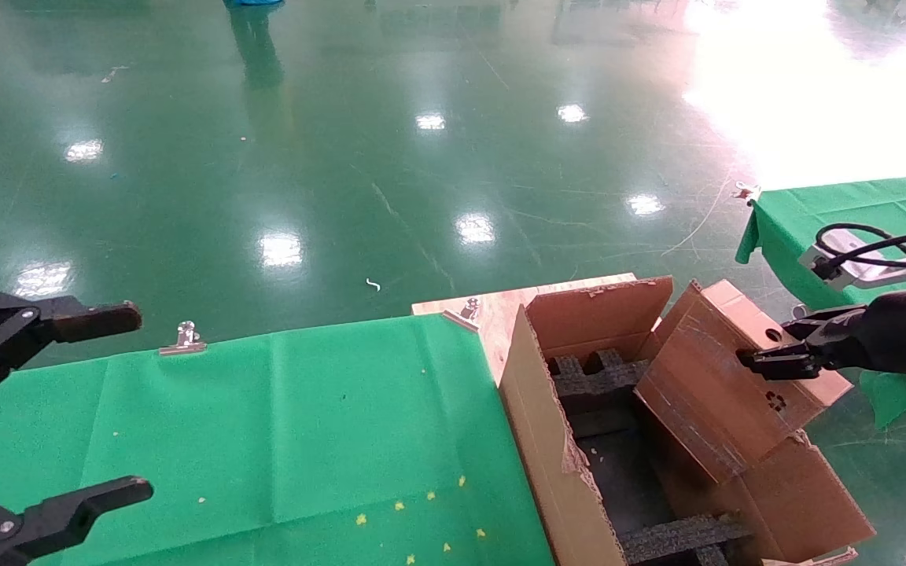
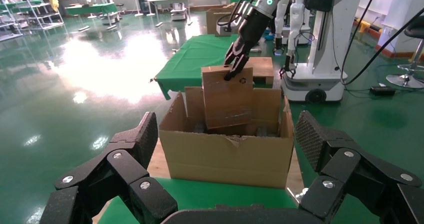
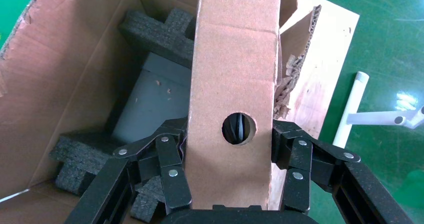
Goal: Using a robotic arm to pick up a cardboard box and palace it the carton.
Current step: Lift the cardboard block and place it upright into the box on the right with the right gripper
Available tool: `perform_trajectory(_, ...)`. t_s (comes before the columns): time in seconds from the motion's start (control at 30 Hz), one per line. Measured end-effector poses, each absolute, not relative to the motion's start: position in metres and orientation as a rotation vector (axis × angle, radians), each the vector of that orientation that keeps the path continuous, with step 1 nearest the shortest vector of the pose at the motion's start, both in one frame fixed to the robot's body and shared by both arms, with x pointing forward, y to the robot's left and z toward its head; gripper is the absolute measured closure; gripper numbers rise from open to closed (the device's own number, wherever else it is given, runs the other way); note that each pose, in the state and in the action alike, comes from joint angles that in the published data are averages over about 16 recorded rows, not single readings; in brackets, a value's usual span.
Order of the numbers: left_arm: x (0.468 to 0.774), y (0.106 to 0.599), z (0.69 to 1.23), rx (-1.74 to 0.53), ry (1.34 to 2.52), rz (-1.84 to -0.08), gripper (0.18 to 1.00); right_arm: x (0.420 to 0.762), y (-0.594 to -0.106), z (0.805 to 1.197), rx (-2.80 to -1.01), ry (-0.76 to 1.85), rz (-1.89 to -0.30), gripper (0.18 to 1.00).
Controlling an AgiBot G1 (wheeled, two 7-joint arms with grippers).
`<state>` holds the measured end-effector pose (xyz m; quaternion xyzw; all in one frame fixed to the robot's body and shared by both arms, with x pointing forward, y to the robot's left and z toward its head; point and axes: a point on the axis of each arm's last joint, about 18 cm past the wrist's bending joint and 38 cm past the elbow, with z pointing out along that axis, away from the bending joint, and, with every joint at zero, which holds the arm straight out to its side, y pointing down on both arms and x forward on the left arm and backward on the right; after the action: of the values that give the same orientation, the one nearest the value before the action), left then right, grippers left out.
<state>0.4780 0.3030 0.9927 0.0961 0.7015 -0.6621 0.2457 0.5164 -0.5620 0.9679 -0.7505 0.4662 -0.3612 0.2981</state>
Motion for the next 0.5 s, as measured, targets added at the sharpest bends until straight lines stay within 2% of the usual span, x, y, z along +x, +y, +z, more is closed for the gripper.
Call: perform_trajectory(0.5,0.478,0.303,0.993,0.262,1.914,-1.807,0.184,0.529,-0.558,0.961,-1.888,1.376,-0.922,0.784)
